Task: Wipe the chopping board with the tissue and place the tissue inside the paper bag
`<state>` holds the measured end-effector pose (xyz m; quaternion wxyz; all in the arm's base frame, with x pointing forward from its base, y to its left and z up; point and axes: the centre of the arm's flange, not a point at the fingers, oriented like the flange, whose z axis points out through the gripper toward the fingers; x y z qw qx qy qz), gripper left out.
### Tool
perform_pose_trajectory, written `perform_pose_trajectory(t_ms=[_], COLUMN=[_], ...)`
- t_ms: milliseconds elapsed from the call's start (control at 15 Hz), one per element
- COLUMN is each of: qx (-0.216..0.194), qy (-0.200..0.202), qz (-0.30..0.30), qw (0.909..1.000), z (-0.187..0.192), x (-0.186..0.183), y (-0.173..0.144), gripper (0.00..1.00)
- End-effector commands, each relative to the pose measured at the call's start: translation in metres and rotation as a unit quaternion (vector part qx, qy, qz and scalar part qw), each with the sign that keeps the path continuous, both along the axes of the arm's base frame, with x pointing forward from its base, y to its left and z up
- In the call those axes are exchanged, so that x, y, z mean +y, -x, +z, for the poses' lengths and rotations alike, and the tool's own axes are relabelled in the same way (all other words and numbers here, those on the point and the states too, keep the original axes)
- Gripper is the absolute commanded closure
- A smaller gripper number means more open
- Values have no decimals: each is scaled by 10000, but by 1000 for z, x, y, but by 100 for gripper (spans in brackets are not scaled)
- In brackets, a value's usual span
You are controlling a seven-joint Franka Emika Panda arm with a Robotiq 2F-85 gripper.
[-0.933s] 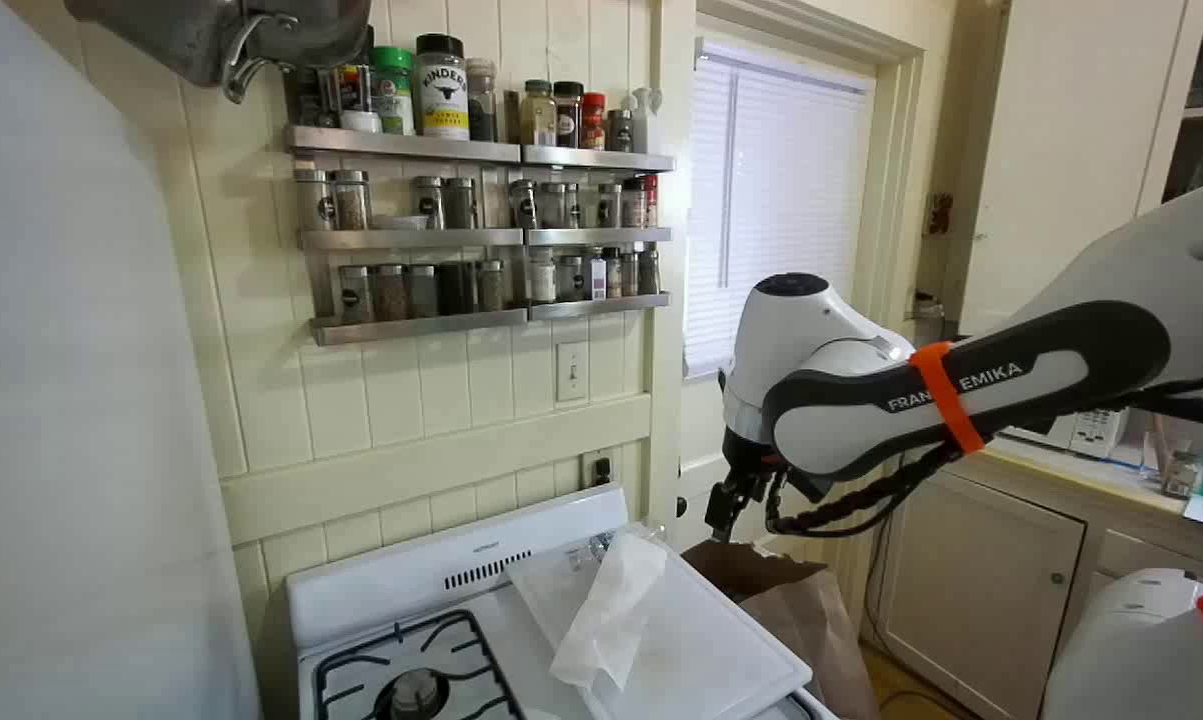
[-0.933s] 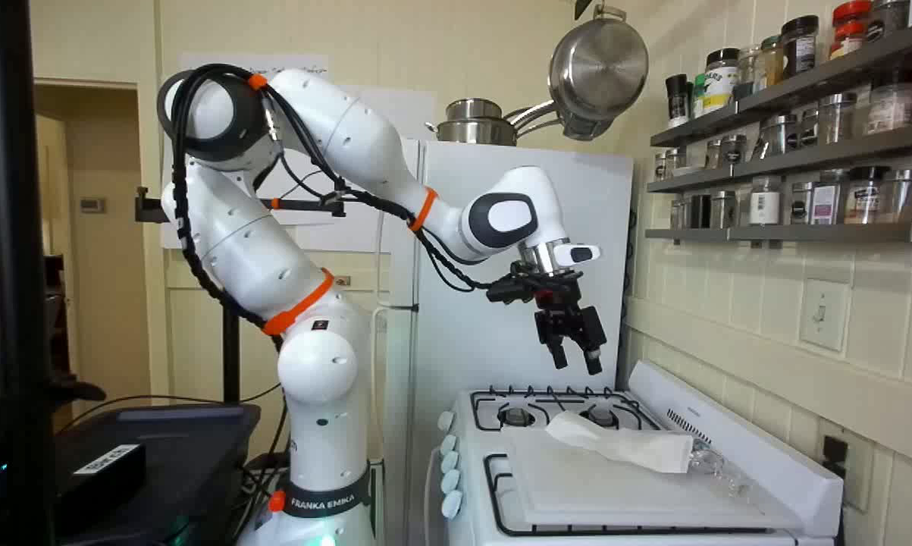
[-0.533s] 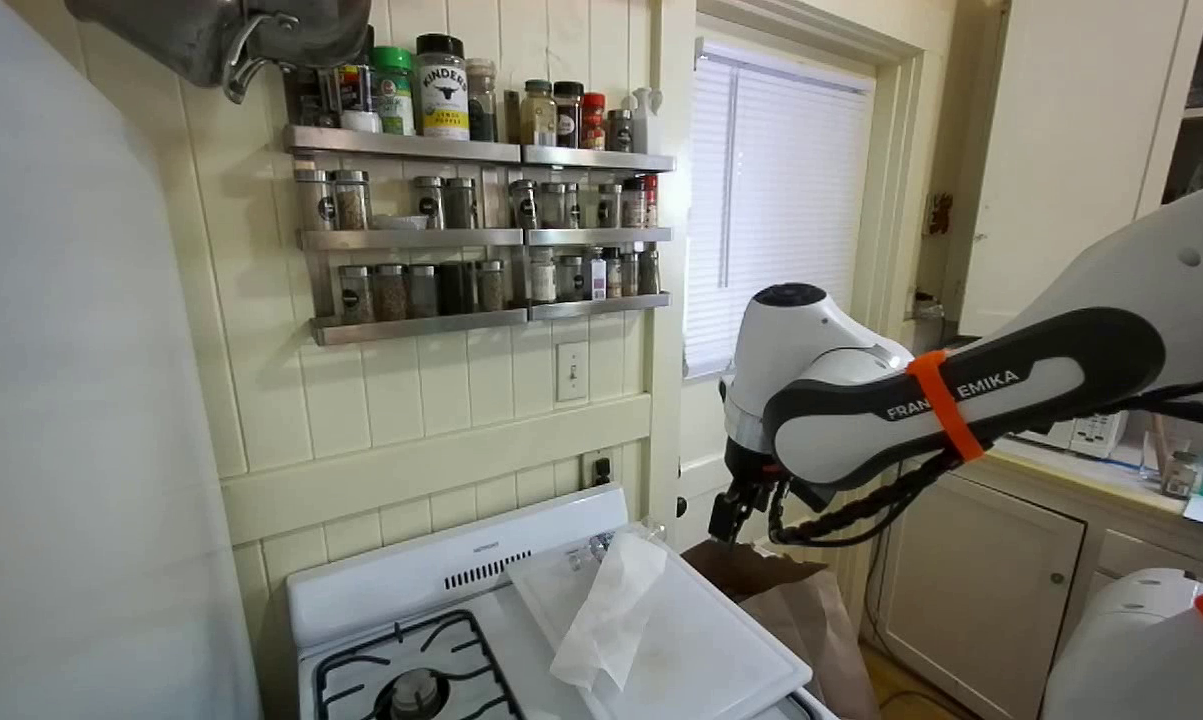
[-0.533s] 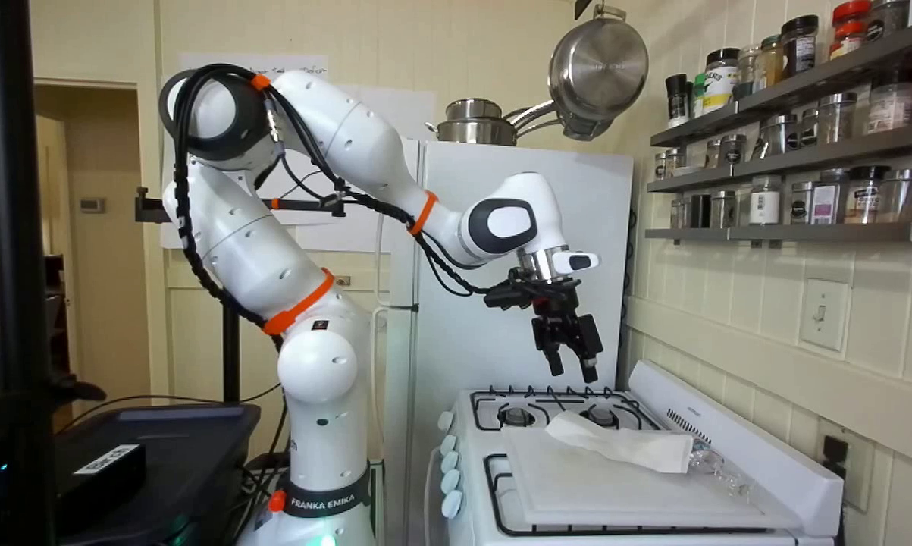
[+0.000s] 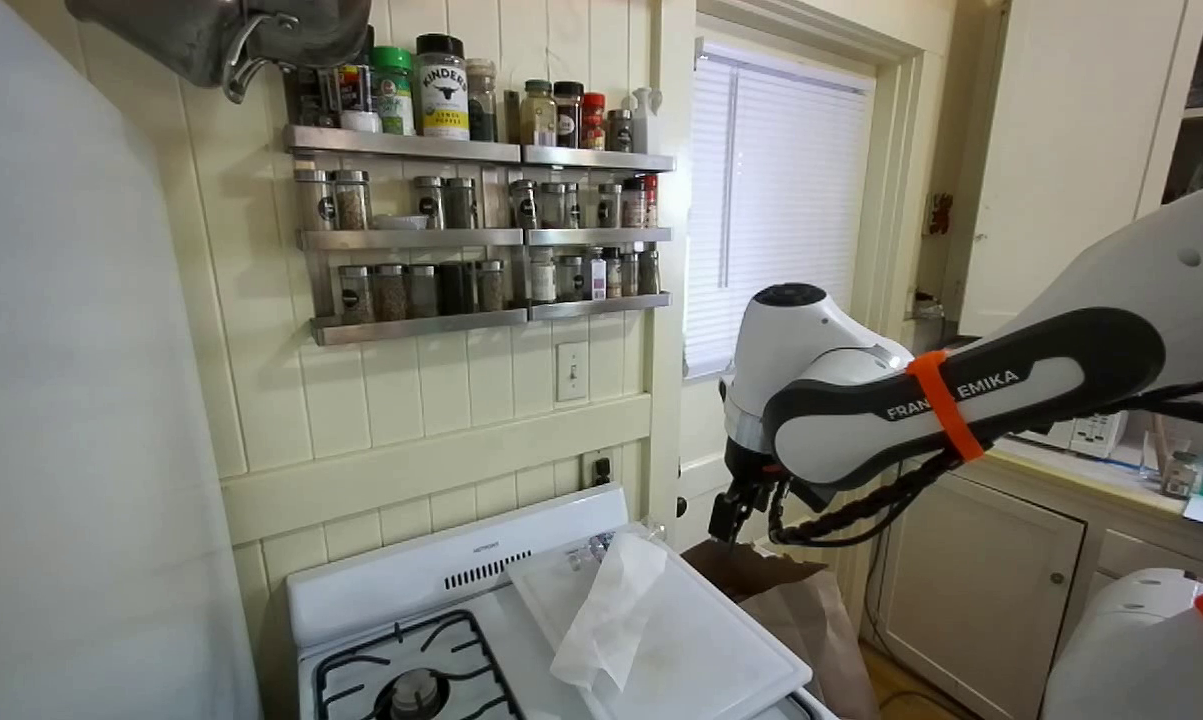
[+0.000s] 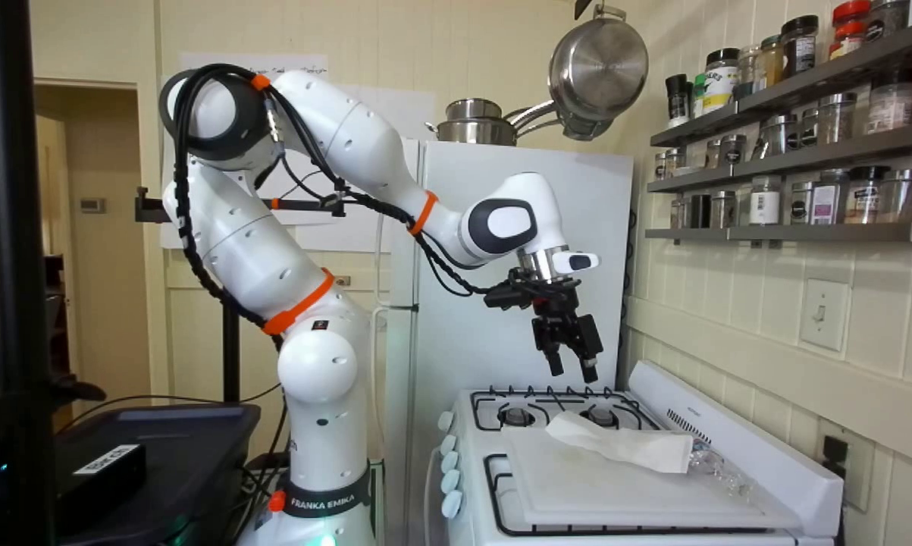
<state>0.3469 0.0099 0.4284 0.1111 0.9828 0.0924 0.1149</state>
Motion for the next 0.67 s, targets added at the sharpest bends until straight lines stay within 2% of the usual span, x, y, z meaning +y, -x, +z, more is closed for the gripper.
perform_pose_trajectory(t_ms=[0, 200, 467, 600], qx=[0, 1, 23, 84], qy=[0, -215, -904, -1049], qz=[0, -81, -378, -399], qw=[10000, 9997, 9952, 9936], z=[0, -8, -37, -55], x=[0, 1, 10, 18], y=[0, -18, -55, -69], gripper=[0, 0, 0, 0])
